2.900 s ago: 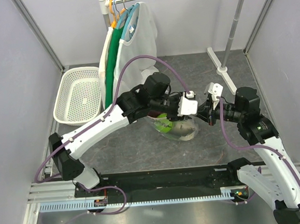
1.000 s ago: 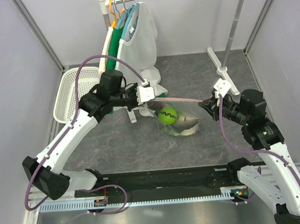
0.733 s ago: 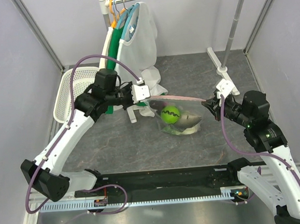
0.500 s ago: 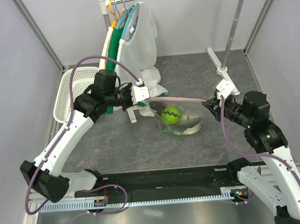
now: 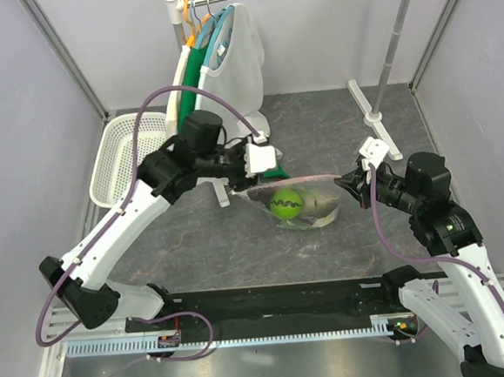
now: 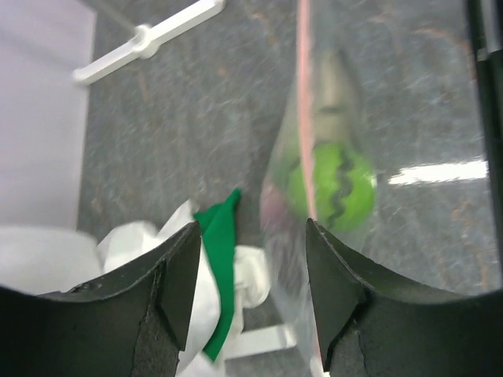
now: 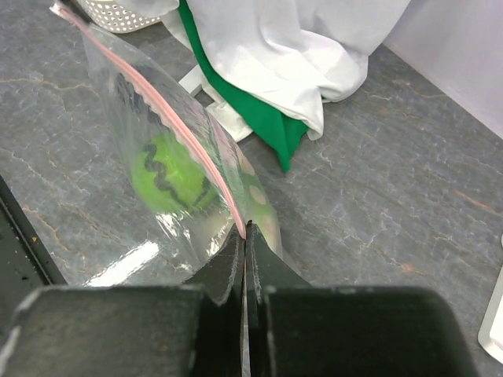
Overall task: Place the food in the zip-top bag and seal the zipper
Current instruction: Place the zipper food storage bag at the center of the board.
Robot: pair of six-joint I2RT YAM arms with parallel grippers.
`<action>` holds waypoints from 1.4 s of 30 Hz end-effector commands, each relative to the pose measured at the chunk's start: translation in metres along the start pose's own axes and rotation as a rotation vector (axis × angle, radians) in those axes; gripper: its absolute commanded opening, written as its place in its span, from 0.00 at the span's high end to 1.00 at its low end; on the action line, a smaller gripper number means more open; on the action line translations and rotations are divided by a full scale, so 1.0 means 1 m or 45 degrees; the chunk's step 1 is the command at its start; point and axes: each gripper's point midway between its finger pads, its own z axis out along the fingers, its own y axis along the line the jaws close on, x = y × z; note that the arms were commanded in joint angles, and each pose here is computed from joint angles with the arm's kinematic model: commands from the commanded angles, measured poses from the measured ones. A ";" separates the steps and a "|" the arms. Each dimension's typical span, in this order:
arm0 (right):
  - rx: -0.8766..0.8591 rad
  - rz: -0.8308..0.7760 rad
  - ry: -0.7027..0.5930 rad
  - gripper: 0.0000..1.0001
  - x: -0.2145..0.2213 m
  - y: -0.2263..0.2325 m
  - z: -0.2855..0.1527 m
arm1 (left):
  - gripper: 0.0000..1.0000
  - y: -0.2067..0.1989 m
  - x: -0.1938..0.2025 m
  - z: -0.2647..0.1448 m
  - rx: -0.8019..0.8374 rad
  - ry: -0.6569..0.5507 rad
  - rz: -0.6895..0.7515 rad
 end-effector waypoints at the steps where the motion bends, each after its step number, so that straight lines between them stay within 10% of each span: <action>1: -0.022 -0.051 -0.080 1.00 -0.028 0.002 -0.006 | 0.37 -0.013 -0.012 0.020 0.070 -0.006 -0.066; 10: -0.023 -0.044 -0.068 1.00 -0.025 0.004 -0.009 | 0.39 -0.033 -0.001 0.048 0.147 0.068 -0.130; 17: -0.018 0.107 -0.092 0.98 -0.030 0.006 -0.006 | 0.98 -0.027 -0.003 0.060 0.153 0.082 -0.240; 26: 0.179 0.370 -0.163 0.02 -0.072 -0.030 0.002 | 0.98 0.070 -0.028 0.079 -0.096 0.007 -0.406; 34: 0.262 0.530 -0.319 0.02 -0.124 -0.055 -0.007 | 0.98 0.131 -0.067 0.084 -0.255 -0.143 -0.324; 42: 0.364 0.611 -0.402 0.02 -0.140 -0.068 -0.022 | 0.98 0.029 -0.018 0.106 0.056 -0.037 -0.492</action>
